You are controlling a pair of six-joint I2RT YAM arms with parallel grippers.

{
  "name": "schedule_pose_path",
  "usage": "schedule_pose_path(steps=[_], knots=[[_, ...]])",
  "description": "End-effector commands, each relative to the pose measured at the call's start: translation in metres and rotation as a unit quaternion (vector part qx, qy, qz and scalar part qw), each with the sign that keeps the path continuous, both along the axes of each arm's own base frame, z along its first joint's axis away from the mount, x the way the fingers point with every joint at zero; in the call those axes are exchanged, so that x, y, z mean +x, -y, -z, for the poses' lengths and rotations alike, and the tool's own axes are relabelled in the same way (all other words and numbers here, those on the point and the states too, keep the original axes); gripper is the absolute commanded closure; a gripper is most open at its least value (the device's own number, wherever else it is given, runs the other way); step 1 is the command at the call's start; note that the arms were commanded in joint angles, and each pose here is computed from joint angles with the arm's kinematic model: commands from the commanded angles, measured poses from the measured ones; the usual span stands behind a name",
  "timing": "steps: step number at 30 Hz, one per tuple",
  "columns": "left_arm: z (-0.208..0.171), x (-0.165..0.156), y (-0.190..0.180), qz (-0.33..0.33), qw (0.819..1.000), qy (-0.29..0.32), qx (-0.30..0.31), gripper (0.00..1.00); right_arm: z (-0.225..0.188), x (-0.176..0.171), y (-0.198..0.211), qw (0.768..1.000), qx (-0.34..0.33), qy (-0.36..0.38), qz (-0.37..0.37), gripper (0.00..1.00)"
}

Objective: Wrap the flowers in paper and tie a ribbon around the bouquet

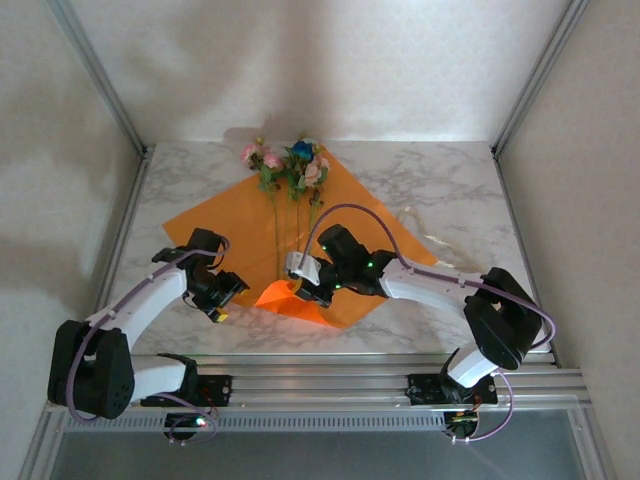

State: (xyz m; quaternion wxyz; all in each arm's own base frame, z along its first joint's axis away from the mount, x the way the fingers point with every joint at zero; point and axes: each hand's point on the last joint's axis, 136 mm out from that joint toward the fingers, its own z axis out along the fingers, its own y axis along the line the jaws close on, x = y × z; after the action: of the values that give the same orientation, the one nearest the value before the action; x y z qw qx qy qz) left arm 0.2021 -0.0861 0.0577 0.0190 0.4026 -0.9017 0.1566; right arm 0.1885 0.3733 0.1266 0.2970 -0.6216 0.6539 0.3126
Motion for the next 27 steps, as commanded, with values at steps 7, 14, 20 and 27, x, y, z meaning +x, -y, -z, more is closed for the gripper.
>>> schedule_pose_path(steps=[7, 14, 20, 27], knots=[[0.015, 0.010, -0.024, 0.009, 0.998, 0.001, 0.061, 0.51, -0.018, -0.006, -0.004, 0.999, 0.030, -0.005, -0.015, 1.00], [0.027, 0.008, -0.040, 0.007, 0.996, -0.006, 0.091, 0.54, -0.020, -0.014, -0.004, 0.999, 0.032, -0.001, -0.025, 1.00], [0.031, 0.010, -0.050, 0.010, 0.993, -0.017, 0.112, 0.73, -0.018, -0.018, -0.003, 0.999, 0.029, 0.005, -0.020, 1.00], [0.044, -0.011, -0.060, 0.030, 0.989, -0.053, 0.133, 0.80, -0.014, -0.016, -0.005, 0.999, 0.025, 0.006, -0.019, 1.00]])
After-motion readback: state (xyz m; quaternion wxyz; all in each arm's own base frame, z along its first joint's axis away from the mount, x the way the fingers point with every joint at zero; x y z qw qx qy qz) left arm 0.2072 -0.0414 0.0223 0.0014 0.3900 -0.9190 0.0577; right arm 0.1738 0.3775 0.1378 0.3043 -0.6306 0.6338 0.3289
